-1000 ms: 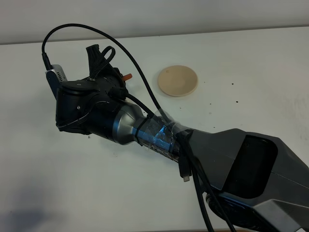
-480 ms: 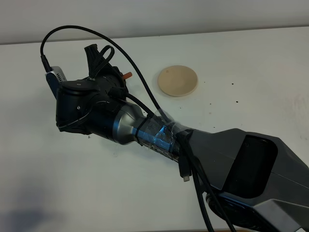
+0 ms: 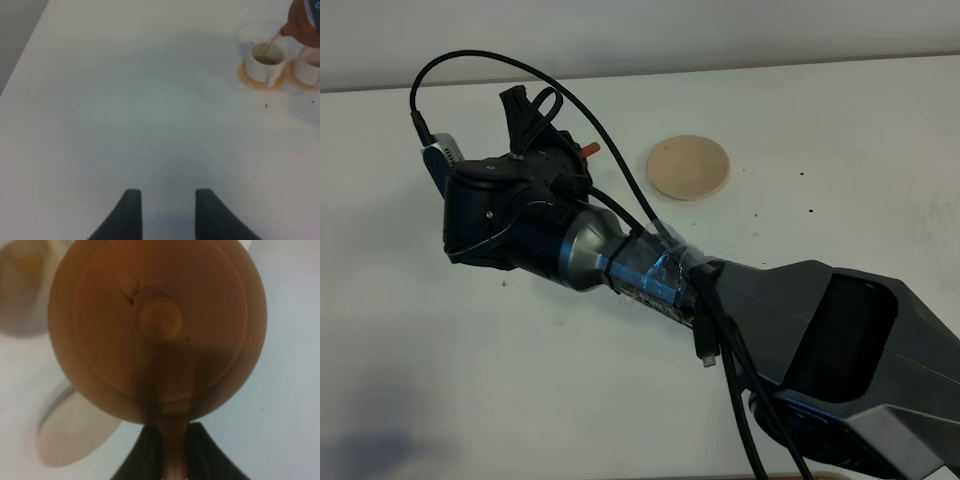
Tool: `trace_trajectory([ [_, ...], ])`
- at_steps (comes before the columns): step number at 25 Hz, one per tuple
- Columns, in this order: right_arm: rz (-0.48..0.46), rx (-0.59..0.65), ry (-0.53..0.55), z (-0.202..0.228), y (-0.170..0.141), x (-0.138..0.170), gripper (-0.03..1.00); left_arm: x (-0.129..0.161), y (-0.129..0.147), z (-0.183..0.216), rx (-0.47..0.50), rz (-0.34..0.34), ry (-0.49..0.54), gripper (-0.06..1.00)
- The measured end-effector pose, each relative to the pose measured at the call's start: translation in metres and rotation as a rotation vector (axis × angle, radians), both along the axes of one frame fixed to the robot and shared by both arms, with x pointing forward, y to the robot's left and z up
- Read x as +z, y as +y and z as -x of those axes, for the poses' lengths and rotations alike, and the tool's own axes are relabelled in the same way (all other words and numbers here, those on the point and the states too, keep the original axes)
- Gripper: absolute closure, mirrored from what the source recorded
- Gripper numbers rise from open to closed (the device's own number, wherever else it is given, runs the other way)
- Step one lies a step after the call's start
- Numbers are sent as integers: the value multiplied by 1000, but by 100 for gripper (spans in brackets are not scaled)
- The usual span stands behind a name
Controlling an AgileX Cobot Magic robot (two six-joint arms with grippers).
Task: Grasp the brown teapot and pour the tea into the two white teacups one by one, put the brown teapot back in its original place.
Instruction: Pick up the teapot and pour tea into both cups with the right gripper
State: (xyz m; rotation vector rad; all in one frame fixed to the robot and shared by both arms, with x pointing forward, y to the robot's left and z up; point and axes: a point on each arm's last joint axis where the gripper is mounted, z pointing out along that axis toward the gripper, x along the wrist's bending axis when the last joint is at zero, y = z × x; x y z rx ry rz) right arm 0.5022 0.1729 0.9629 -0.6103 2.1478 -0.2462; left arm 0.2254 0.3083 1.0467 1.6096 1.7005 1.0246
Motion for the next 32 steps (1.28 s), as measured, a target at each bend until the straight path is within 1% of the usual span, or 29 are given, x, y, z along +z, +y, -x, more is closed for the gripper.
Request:
trace_trajectory([
  [21,45,66,-11,-1,2,1,87,0,0,0,0,0,0,68],
  [32,57,83,-38,-3,3,2,87,0,0,0,0,0,0,68],
])
